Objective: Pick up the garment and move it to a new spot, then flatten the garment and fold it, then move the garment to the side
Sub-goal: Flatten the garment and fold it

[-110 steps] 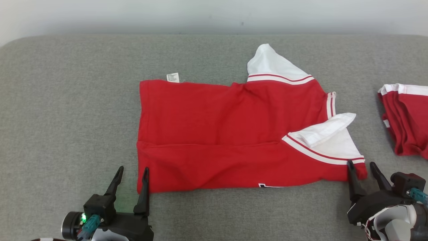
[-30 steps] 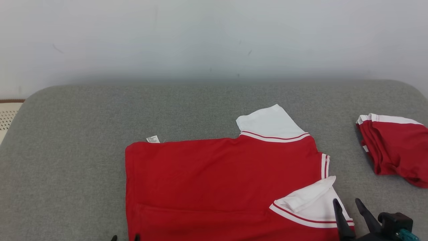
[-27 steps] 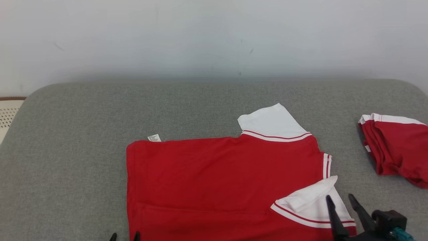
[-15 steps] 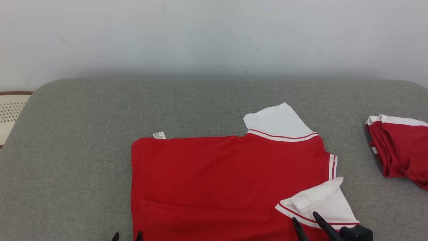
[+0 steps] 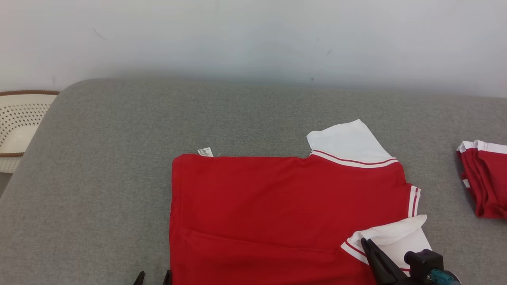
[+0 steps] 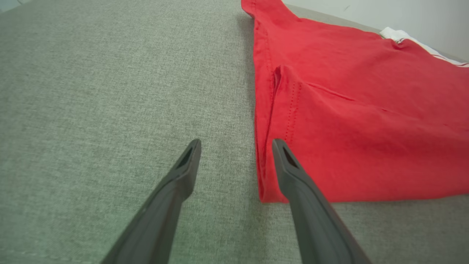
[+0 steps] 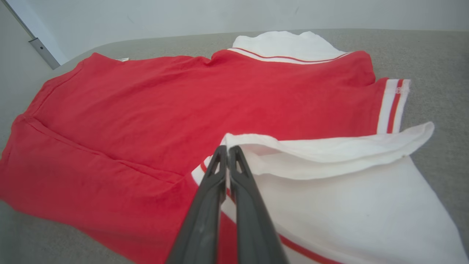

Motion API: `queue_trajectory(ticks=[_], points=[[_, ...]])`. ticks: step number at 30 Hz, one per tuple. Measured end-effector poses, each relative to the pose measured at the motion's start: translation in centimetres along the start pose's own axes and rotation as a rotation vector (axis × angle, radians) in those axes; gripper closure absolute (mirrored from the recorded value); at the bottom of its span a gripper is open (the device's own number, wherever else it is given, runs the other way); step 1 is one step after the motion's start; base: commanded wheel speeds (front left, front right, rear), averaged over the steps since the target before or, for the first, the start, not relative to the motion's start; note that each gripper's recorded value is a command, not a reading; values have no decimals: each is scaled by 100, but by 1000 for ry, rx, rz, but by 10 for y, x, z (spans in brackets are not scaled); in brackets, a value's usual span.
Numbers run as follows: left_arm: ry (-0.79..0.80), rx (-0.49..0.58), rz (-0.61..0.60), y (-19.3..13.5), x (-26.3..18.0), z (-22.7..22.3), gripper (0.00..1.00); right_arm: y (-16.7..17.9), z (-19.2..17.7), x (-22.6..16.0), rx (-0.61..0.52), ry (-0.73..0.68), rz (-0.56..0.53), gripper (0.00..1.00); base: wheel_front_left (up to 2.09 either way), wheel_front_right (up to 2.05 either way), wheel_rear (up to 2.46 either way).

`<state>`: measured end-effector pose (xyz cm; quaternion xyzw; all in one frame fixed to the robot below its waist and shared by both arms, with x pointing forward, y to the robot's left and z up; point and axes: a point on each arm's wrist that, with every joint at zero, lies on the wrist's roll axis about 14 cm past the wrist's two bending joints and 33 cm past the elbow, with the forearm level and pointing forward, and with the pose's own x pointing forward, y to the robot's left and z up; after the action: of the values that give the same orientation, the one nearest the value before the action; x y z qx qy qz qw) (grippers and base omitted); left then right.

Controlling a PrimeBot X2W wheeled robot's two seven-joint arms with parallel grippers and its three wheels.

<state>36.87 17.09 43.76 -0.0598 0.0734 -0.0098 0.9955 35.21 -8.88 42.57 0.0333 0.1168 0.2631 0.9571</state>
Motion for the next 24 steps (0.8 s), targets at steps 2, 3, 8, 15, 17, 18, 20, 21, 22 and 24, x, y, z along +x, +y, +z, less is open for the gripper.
queue_trajectory(ticks=[2, 3, 8, 15, 17, 18, 20, 21, 22, 24], points=[[0, -1, 8, 3, -1, 0, 0, -2, 3, 3, -10, -6, -1, 100, 0, 0, 0], [1, -1, 10, 3, -1, 0, 0, -3, 5, 5, -17, -10, -1, 100, 0, 0, 0], [5, -1, 13, 4, -2, -2, 0, -10, 20, 22, -63, -32, 8, 98, 0, 0, 0], [5, -4, 25, 8, -4, -1, 0, -17, 44, 50, -94, -75, 6, 0, 0, 0, 0], [-3, -4, 31, 10, -4, 1, 0, -17, 47, 54, -97, -84, 5, 0, 0, 0, 0], [-6, -4, 33, 11, -4, 2, 0, -18, 47, 54, -97, -84, 1, 0, 0, 0, 0], [-15, -4, 40, 13, -5, 5, 0, -23, 51, 52, -91, -96, -20, 0, 0, 0, 0], [-18, -4, 42, 14, -6, 6, 0, -23, 50, 51, -91, -96, -25, 0, 0, 0, 0], [-21, -4, 45, 15, -6, 7, 0, -23, 48, 49, -86, -92, -29, 0, 0, 0, 0], [-25, -4, 44, 14, -6, 8, 0, -22, 44, 45, -76, -87, -37, 0, 0, 0, 0]])
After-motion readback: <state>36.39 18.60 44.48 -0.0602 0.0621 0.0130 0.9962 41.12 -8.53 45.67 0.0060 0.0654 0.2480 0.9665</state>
